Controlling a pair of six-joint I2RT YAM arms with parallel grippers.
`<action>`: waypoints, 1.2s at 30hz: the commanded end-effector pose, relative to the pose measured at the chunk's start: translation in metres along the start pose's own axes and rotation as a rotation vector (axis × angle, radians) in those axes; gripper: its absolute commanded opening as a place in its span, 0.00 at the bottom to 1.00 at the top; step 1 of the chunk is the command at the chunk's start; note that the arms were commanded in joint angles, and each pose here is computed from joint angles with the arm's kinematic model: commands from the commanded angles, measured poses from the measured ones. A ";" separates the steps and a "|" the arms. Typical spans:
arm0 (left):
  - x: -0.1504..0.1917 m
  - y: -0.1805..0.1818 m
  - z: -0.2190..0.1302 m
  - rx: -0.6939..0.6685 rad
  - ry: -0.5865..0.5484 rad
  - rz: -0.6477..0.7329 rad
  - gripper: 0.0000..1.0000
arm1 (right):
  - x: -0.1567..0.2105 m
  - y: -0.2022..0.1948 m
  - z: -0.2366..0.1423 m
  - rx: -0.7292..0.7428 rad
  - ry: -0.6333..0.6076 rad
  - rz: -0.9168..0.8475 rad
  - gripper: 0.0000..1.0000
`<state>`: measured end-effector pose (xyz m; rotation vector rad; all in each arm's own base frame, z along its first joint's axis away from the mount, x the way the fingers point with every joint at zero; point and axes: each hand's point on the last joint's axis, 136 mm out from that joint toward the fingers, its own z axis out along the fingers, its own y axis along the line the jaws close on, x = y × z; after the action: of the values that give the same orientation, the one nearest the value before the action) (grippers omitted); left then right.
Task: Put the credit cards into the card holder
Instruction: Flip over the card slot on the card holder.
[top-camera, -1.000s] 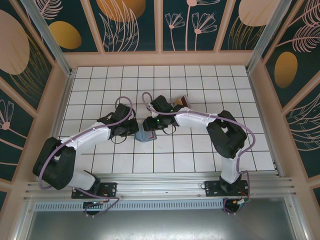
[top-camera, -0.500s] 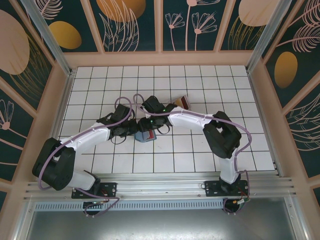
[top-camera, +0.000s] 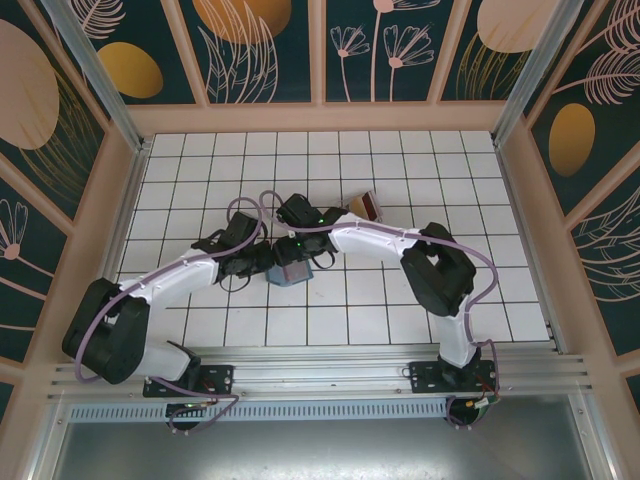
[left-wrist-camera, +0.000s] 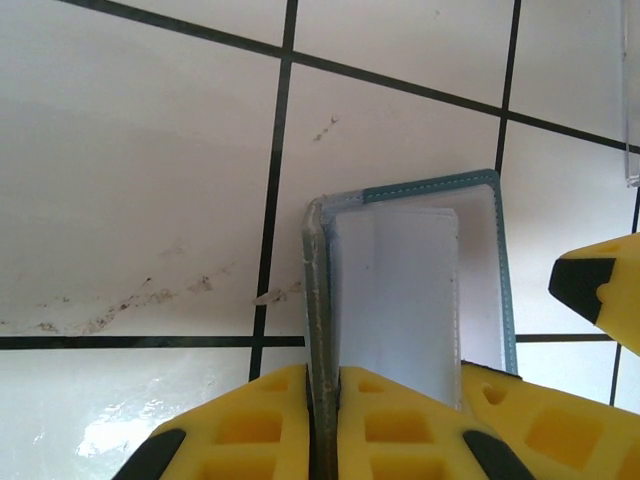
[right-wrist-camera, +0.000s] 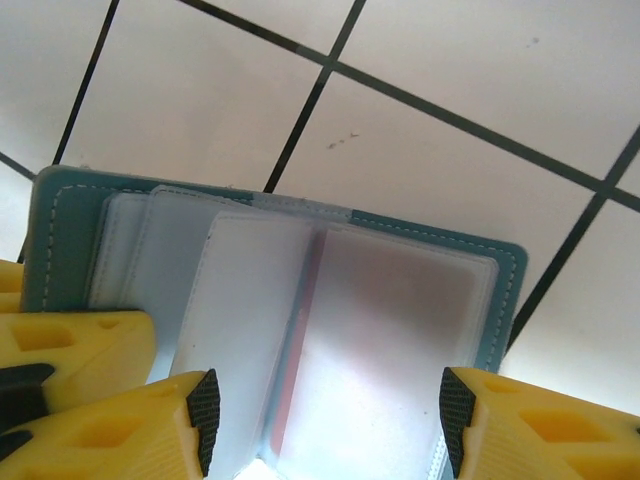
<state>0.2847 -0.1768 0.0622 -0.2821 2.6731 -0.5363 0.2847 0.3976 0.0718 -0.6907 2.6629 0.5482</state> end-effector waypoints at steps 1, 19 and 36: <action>0.002 0.003 -0.001 0.016 -0.022 -0.025 0.02 | 0.003 0.020 0.011 -0.092 0.024 -0.017 0.62; 0.009 0.034 0.008 0.021 -0.051 -0.074 0.43 | 0.030 0.031 0.041 -0.215 0.093 0.037 0.57; -0.031 0.032 -0.040 0.100 -0.162 -0.175 0.65 | 0.035 0.012 0.048 -0.048 0.109 -0.017 0.57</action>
<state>0.2927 -0.1248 0.0929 -0.4762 2.4841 -0.5965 0.2672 0.4230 0.0367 -0.7348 2.6965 0.6948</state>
